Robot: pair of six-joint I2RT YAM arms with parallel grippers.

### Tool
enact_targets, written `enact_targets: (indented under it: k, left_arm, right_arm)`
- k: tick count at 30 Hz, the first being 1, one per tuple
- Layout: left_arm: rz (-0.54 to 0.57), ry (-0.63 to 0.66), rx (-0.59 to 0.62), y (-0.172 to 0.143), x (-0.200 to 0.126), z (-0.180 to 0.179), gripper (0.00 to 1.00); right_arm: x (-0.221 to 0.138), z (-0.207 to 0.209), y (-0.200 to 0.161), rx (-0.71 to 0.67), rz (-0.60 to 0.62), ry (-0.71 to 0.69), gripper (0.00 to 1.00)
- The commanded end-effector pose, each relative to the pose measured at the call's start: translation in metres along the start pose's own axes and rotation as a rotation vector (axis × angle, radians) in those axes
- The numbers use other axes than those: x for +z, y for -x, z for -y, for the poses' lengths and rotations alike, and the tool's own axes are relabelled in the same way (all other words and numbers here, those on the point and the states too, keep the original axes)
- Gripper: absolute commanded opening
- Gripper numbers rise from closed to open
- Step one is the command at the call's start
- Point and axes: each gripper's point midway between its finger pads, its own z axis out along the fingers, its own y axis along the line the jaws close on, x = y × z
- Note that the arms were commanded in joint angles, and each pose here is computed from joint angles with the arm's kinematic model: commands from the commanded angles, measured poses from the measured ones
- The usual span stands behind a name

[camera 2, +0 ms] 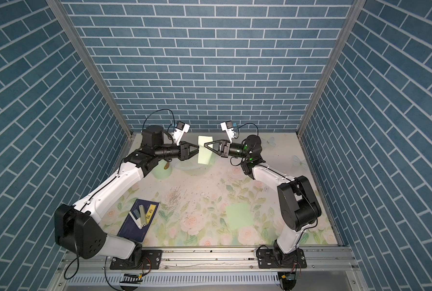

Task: Fold the square paper along the opposite sides
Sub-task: Fold the paper.

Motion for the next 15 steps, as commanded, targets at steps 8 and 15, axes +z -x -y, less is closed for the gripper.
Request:
enact_targets:
  k: [8, 15]
  left_arm:
    - [0.138, -0.055, 0.026, 0.032, -0.033, 0.026, 0.81]
    - [0.09, -0.065, -0.007, 0.016, -0.001, 0.007, 0.9]
  right_arm:
    - [-0.004, -0.023, 0.016, -0.084, 0.026, 0.034, 0.07]
    - [-0.004, -0.033, 0.025, -0.112, 0.041, 0.048, 0.07]
